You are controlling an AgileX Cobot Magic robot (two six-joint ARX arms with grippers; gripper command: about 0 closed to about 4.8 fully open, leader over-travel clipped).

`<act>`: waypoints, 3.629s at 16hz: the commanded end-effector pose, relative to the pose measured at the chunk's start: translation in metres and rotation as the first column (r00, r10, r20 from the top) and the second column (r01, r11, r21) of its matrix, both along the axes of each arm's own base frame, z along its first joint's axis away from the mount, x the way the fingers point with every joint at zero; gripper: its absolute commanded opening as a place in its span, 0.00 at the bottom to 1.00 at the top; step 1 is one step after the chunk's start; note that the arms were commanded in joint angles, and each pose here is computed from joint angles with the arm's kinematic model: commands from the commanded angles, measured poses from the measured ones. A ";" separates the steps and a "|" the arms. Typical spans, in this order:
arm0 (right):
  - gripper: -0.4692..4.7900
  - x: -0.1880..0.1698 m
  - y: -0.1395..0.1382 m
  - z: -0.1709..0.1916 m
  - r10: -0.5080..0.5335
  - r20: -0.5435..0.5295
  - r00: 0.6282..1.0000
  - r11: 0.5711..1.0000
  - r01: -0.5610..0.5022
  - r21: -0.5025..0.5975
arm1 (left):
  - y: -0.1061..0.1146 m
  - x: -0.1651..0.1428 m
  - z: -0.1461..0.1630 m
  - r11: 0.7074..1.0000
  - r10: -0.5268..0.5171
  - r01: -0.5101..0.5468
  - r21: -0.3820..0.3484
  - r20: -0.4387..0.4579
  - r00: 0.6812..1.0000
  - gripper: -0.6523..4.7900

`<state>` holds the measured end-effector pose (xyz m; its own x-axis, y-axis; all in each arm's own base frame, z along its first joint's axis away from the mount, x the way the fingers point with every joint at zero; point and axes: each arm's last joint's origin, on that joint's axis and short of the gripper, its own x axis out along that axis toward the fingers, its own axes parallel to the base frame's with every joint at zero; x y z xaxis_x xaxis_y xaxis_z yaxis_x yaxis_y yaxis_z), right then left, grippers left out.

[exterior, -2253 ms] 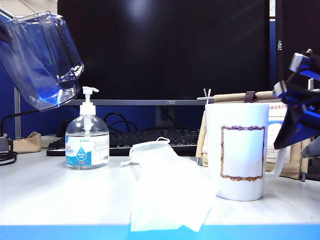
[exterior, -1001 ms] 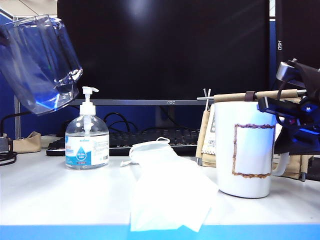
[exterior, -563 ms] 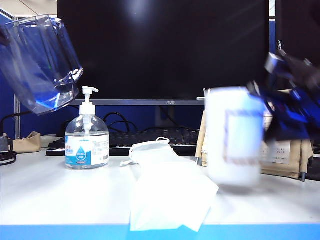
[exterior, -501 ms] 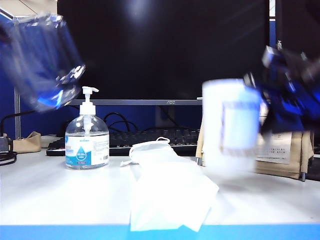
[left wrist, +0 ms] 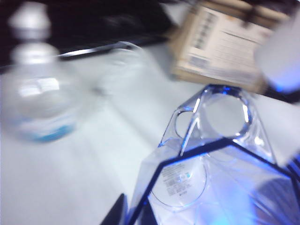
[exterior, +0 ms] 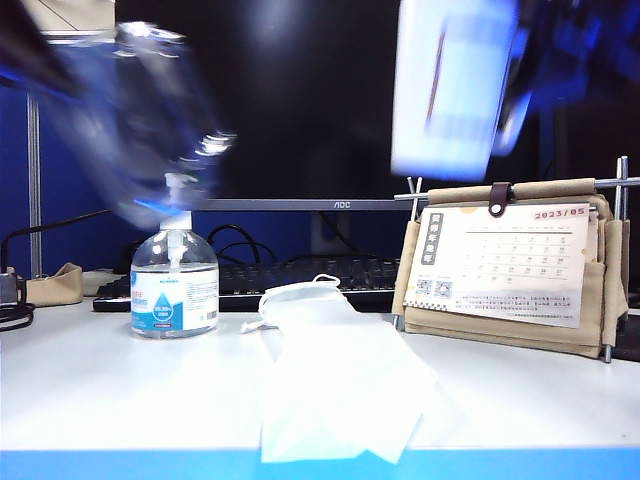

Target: Swap the positions of the transparent plastic cup and the white ceramic cup.

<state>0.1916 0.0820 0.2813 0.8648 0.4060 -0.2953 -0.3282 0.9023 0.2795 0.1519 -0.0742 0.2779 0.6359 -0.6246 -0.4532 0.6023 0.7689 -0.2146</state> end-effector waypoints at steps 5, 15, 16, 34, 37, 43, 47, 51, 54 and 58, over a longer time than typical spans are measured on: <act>0.08 -0.046 -0.022 0.066 -0.072 0.148 0.986 0.997 0.076 -0.017 | -0.091 0.026 -0.002 0.978 -0.206 0.208 -0.017 0.086 0.975 0.11; 0.08 -0.075 -0.036 0.070 -0.131 0.145 0.981 0.990 0.138 -0.035 | -0.188 0.082 -0.018 0.864 -0.490 0.491 0.114 -0.035 0.871 0.11; 0.08 -0.076 -0.037 0.070 -0.131 0.147 0.980 0.990 0.137 -0.033 | -0.191 0.084 -0.021 0.864 -0.487 0.488 0.121 -0.044 0.872 0.11; 0.08 -0.084 -0.041 0.076 -0.157 0.195 0.968 0.987 0.161 -0.008 | -0.247 0.127 -0.051 0.768 -0.544 0.582 0.266 -0.209 0.813 0.11; 0.08 -0.084 -0.041 0.076 -0.157 0.195 0.968 0.987 0.161 -0.008 | -0.247 0.127 -0.050 0.768 -0.543 0.582 0.266 -0.210 0.813 0.15; 0.08 -0.084 -0.041 0.075 -0.156 0.193 0.969 0.987 0.160 -0.009 | -0.248 0.127 -0.049 0.785 -0.523 0.568 0.247 -0.225 0.822 0.50; 0.08 -0.084 -0.041 0.075 -0.155 0.192 0.969 0.987 0.160 -0.010 | -0.250 0.129 -0.043 0.808 -0.516 0.547 0.218 -0.182 0.837 0.52; 0.08 -0.084 -0.041 0.075 -0.153 0.191 0.970 0.987 0.157 -0.010 | -0.256 0.136 -0.001 0.821 -0.523 0.534 0.202 -0.111 0.845 0.52; 0.08 -0.084 -0.040 0.075 -0.134 0.190 0.973 0.990 0.138 -0.008 | -0.245 0.138 0.037 0.817 -0.444 0.412 0.404 -0.016 0.896 0.57; 0.08 -0.078 -0.034 0.073 -0.032 0.164 0.986 0.999 0.032 0.000 | -0.156 0.141 0.115 0.882 -0.152 0.062 0.467 0.158 0.976 0.57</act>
<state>0.1126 0.0461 0.3445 0.9154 0.3338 -0.2249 -0.2927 0.9356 0.1973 0.2956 -0.2477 0.3758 0.6358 -0.4613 -0.6188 0.7254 0.6309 0.2751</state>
